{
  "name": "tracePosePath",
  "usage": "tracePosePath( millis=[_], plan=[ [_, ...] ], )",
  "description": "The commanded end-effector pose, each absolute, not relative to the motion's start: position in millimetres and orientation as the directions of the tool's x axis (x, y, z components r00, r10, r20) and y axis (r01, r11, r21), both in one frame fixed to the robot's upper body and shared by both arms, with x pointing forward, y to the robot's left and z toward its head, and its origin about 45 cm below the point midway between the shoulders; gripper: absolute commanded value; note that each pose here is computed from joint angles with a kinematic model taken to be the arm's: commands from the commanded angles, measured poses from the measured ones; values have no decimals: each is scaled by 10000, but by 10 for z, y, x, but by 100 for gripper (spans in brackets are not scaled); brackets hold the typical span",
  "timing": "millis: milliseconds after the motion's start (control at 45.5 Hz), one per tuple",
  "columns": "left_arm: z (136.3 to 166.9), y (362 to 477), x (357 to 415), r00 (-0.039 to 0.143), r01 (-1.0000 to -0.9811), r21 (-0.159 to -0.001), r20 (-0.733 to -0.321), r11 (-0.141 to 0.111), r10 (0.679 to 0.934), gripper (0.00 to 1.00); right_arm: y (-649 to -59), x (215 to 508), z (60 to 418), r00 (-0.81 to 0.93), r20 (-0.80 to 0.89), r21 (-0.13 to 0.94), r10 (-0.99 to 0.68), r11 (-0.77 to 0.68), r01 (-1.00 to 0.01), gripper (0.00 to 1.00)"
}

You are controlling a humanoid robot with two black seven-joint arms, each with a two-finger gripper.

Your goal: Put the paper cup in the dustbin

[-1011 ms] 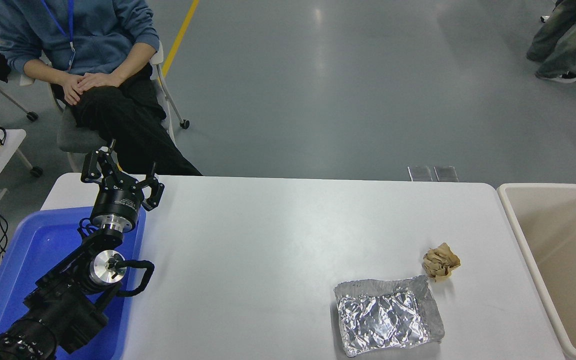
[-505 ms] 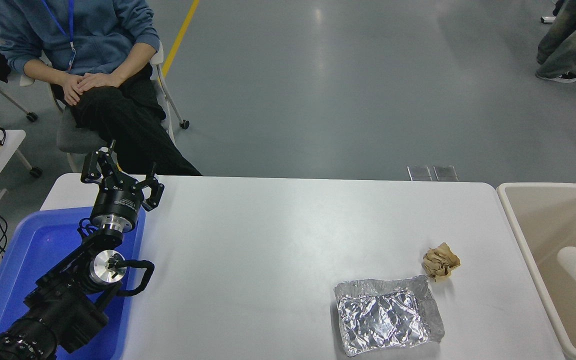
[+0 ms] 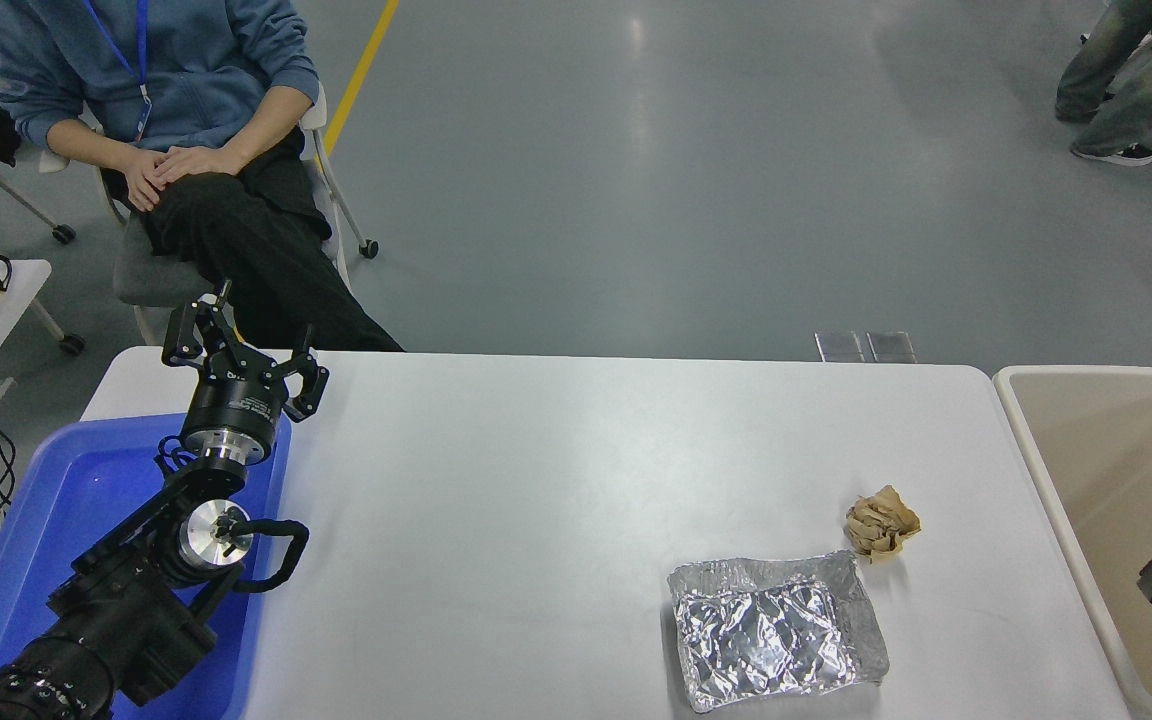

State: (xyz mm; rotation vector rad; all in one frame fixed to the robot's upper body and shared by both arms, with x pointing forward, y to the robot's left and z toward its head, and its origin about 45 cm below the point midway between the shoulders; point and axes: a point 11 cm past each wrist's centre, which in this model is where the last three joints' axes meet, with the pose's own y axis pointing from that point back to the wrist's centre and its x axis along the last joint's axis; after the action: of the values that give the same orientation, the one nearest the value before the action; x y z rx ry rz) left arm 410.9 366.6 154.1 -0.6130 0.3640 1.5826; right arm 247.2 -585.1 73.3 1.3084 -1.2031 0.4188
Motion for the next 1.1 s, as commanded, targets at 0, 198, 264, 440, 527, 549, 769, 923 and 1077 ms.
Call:
tracePosePath(
  millis=[0, 198, 264, 440, 527, 549, 769, 923, 1077],
  plan=[
    [1541, 3666, 4109, -190, -9856, -1258, -5817, -1130, 8132, 100, -6110, 2585, 1079, 3424, 8716, 4569, -3507, 3286, -8266, 99],
    [1541, 3666, 4109, -190, -9856, -1258, -5817, -1130, 8132, 100, -6299, 2920, 1610, 3026, 8538, 4509, -4235, 3112, -8366, 99],
    [1541, 3666, 4109, -190, -9856, -1258, -5817, -1130, 8132, 100, -6327, 3027, 1775, 2875, 8486, 4437, -4440, 3016, -8439, 99],
    [1541, 3666, 4109, -190, -9856, -1258, -5817, -1130, 8132, 100, -6373, 3210, 2101, 2547, 8448, 4193, -4706, 2865, -8614, 99],
    [1541, 3666, 4109, -190, -9856, -1258, -5817, -1130, 8132, 100, -6334, 3378, 2296, 2289, 8443, 3921, -4845, 2676, -8801, 99],
    [1541, 3666, 4109, -190, -9856, -1258, -5817, -1130, 8132, 100, -6322, 3411, 2331, 2238, 8442, 3863, -4870, 2633, -8840, 99],
    [1541, 3666, 4109, -190, -9856, -1258, -5817, -1130, 8132, 100, -6066, 3903, 2843, 1608, 8313, 2990, -5321, 1841, -9363, 99],
    [1541, 3666, 4109, -190, -9856, -1258, -5817, -1130, 8132, 100, -5558, 4350, 2927, 1073, 7718, 2128, -6268, 956, -9724, 99],
    [1541, 3666, 4109, -190, -9856, -1258, -5817, -1130, 8132, 100, -4931, 4736, 2835, 753, 6366, 1577, -7675, 339, -9869, 99]
  ],
)
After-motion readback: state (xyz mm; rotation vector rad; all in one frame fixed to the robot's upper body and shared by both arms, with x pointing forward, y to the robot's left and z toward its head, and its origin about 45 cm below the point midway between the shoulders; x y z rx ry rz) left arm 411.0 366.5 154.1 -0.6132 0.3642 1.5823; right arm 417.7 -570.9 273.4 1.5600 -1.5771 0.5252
